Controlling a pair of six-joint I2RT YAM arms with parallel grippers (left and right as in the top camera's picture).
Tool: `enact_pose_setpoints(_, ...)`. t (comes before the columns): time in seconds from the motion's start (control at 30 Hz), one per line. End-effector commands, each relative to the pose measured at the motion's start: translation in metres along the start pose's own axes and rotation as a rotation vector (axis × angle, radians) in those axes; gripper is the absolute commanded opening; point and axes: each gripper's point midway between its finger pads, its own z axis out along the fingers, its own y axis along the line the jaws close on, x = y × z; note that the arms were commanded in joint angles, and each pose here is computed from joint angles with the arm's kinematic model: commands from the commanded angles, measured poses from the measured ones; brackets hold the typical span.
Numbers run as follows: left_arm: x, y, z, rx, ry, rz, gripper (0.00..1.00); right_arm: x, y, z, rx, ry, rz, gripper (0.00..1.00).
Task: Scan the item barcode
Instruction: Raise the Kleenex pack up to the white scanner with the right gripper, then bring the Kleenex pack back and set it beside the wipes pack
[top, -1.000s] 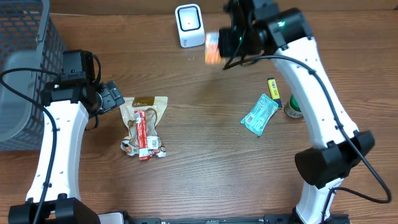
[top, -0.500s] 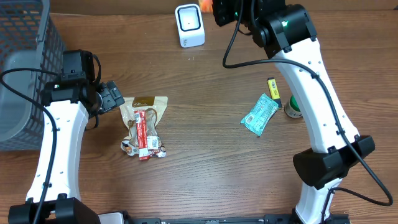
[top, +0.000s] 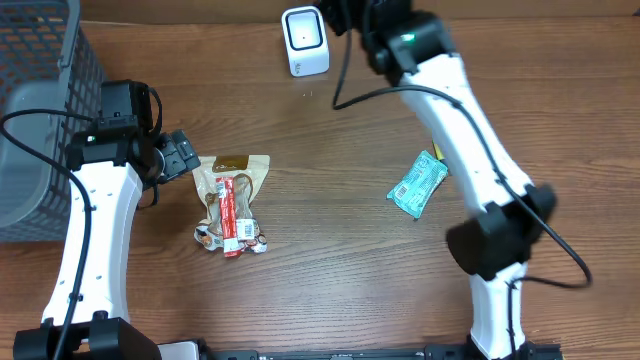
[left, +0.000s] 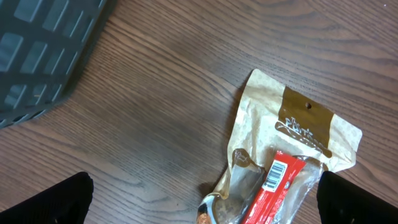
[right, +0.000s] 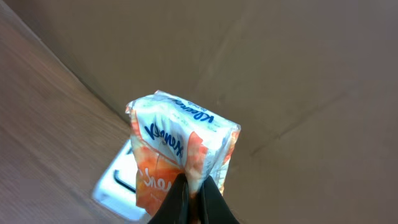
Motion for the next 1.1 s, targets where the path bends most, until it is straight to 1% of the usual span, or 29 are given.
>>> enact_pose_setpoints(0.0,0.001,-0.001,0.002,-0.01,0.003,0.011,1.0,0.025,0.006,0.034,0.097,0.069,-0.126,0.04)
enact_pose_setpoints(0.13,0.001,-0.001,0.002,-0.009,0.003,0.011,1.0,0.039,0.016,0.067,0.177,0.07,-0.128,0.04)
enact_pose_setpoints(0.27,0.001,-0.001,0.002,-0.01,0.003,0.011,1.0,0.056,0.035,0.095,0.22,0.075,-0.135,0.04)
enact_pose_setpoints(0.47,0.001,-0.001,0.002,-0.01,0.003,0.011,1.0,0.103,0.054,0.133,0.281,0.157,-0.313,0.04)
enact_pose_setpoints(0.57,0.001,-0.001,0.002,-0.01,0.003,0.011,1.0,0.117,0.064,0.144,0.278,0.18,-0.382,0.04)
enact_pose_setpoints(0.63,0.001,-0.001,0.002,-0.01,0.003,0.011,1.0,0.118,0.07,0.147,0.276,0.174,-0.402,0.04)
enact_pose_setpoints(0.8,0.001,-0.001,0.002,-0.01,0.003,0.011,1.0,0.106,0.072,0.147,0.298,0.137,-0.438,0.04)
enact_pose_setpoints(0.9,0.001,-0.001,0.002,-0.01,0.003,0.011,1.0,0.095,0.068,0.142,0.33,0.118,-0.42,0.04)
enact_pose_setpoints(1.07,0.001,-0.001,0.002,-0.01,0.003,0.011,1.0,0.039,0.036,0.105,0.413,-0.002,-0.204,0.04)
